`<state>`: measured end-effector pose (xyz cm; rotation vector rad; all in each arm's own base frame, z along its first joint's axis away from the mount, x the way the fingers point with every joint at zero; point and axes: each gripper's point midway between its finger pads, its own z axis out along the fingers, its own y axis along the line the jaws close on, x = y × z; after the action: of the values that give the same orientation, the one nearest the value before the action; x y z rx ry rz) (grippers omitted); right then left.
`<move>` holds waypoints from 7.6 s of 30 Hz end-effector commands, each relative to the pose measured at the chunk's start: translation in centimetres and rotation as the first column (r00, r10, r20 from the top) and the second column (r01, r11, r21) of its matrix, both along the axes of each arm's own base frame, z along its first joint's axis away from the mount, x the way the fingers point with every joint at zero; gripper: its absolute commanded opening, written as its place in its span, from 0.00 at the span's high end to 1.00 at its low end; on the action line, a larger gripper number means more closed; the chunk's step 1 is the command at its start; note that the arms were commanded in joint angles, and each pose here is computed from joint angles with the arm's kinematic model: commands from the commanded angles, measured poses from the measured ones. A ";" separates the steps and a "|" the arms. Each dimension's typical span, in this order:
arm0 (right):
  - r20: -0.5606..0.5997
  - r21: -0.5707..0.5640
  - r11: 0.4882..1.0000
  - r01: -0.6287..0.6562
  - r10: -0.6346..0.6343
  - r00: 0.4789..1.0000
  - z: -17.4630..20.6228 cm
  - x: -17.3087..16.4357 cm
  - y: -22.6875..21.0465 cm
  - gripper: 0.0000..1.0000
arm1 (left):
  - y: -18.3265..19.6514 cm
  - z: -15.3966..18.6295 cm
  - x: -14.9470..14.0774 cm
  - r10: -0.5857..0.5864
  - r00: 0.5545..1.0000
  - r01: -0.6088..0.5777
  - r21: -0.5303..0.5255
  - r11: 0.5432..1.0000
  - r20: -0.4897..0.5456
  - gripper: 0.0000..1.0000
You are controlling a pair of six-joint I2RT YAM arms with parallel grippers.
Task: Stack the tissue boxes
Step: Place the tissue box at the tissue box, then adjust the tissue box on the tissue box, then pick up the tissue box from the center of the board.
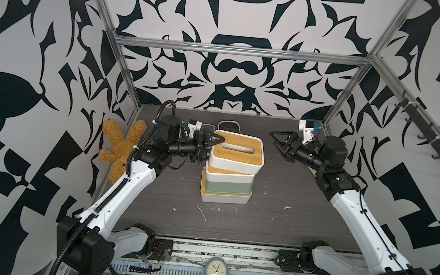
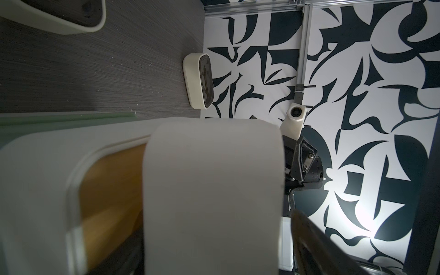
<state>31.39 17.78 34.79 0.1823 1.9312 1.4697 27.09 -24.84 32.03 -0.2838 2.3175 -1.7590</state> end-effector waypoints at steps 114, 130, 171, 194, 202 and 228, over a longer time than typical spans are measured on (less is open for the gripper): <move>0.185 -0.270 0.962 0.039 0.012 0.983 3.4 -3.2 2.5 0.09 | 4.6 5.3 0.0 -0.055 0.927 -0.078 0.333 0.940 0.372 0.01; 0.205 -0.430 0.847 0.313 -0.246 0.947 3.0 0.5 -2.4 0.07 | 11.7 -0.5 2.7 0.183 0.919 -0.359 0.547 0.756 0.350 0.01; 0.248 -0.364 0.809 0.461 -0.393 0.885 0.5 2.2 -4.4 0.01 | 13.7 -21.7 18.6 0.762 0.584 -0.413 0.705 0.576 -0.281 0.12; 0.348 -0.427 0.791 0.439 -0.305 0.887 -0.4 -3.6 -6.2 0.01 | 13.9 -26.6 22.5 0.862 0.420 -0.401 0.795 0.456 -0.283 0.17; 0.356 -0.442 0.786 0.433 -0.289 0.889 -1.1 -3.7 -6.2 0.01 | 14.4 -27.9 21.8 0.876 0.372 -0.363 0.821 0.441 -0.306 0.26; 0.416 -0.431 0.786 0.443 -0.263 0.871 -0.4 -3.2 -5.8 0.01 | 18.3 -16.3 24.3 0.816 0.508 -0.622 0.539 0.568 -0.274 0.58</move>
<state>27.81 11.67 32.49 0.0717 1.8835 0.6227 50.23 -7.04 9.34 -1.6815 2.3043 -0.6608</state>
